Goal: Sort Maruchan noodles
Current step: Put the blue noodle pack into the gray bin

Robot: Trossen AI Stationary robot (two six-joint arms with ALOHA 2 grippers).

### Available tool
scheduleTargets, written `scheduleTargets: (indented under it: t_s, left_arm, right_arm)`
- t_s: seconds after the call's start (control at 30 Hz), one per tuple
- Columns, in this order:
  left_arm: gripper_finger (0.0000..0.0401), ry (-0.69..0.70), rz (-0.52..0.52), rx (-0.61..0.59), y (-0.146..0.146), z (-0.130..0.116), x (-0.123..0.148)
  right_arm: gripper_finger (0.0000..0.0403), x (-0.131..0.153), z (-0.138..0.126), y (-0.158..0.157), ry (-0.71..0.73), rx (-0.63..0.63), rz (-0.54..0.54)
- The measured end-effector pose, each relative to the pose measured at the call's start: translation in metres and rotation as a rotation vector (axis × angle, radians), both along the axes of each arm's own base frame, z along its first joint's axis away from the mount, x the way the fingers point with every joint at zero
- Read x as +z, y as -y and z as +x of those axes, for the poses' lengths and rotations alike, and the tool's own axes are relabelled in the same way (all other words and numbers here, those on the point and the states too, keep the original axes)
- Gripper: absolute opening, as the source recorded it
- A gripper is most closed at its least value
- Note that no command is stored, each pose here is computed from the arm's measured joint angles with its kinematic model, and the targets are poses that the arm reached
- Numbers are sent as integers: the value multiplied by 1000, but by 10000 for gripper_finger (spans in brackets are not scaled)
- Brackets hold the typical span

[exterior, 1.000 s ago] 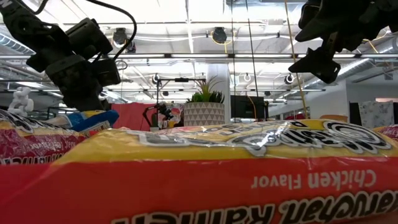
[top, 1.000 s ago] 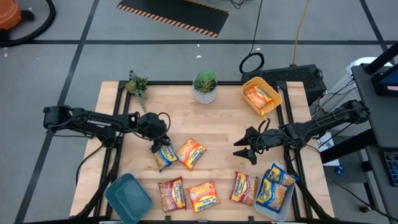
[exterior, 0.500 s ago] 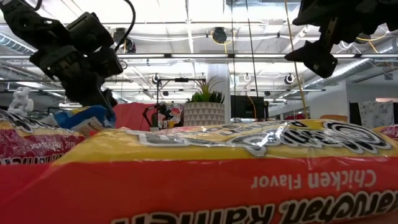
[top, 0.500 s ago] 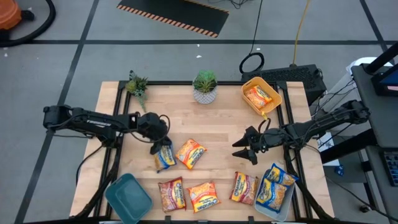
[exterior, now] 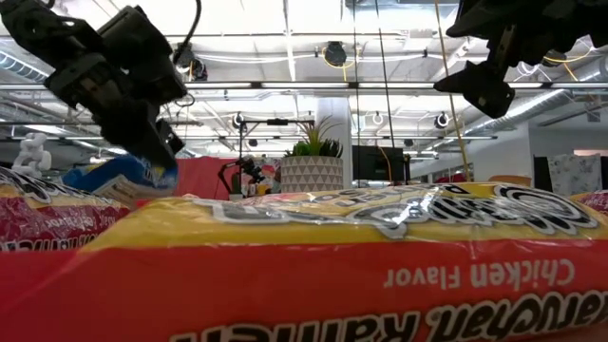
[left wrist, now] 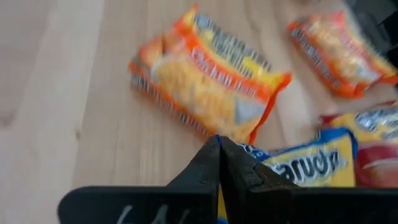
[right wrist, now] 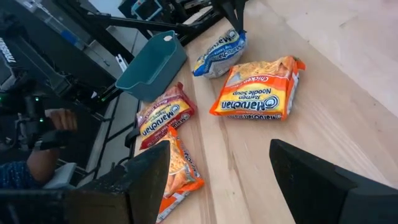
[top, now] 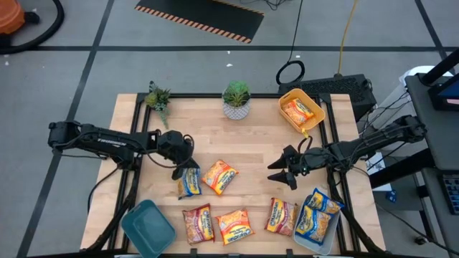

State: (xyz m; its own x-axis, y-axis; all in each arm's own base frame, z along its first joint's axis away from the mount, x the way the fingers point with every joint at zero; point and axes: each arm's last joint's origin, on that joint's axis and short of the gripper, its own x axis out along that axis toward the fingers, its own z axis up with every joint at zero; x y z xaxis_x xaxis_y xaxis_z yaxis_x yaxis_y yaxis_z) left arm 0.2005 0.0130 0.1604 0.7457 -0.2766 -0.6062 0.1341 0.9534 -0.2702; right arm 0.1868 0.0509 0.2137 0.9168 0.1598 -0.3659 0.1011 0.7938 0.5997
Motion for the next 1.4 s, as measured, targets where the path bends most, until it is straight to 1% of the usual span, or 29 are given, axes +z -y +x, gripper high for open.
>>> scheduleTargets:
  t_s: [0.07,0.13,0.23,0.3,0.37,0.43,0.5,0.53,0.6,0.7,0.83,0.9,1.0,1.13,1.2,1.33,1.4]
  left_arm:
    - [3,39,4,1,0,-1,8]
    - [2,90,6,4,1,-3,19]
    - [2,160,21,6,2,-8,32]
    - [1,203,34,5,5,-11,39]
    - [1,231,57,16,8,-14,44]
    - [1,267,83,28,11,-16,49]
    - [1,292,100,45,12,-19,53]
    - [1,304,102,48,13,-19,55]
    - [1,329,104,55,14,-20,58]
    - [1,351,106,60,14,-20,60]
    - [0,367,122,93,13,-19,62]
    - [0,377,135,125,13,-18,65]
    - [0,416,145,177,14,-17,69]
    - [0,454,146,213,16,-16,73]
    - [0,466,159,237,17,-16,74]
    - [0,497,172,268,20,-15,77]
    - [0,513,175,277,22,-15,79]
  right_arm:
    - [267,5,2,0,51,-2,17]
    - [267,15,4,-1,159,1,22]
    - [267,31,6,-2,336,-16,-24]
    - [267,35,7,-3,384,-48,-56]
    - [267,32,7,-4,363,-106,-67]
    - [267,26,10,-4,318,-209,-81]
    - [267,22,17,-5,277,-286,-122]
    - [267,23,23,-6,262,-303,-138]
    - [267,26,37,-11,223,-302,-170]
    - [267,36,65,-21,159,-278,-241]
    - [267,43,105,-40,71,-212,-388]
    - [267,42,123,-49,50,-176,-466]
    - [267,39,146,-61,36,-133,-550]
    - [267,30,170,-71,13,-101,-618]
    - [267,24,178,-72,-4,-135,-672]
    - [270,14,186,-78,-25,-236,-842]
    - [276,13,189,-81,-7,-265,-879]
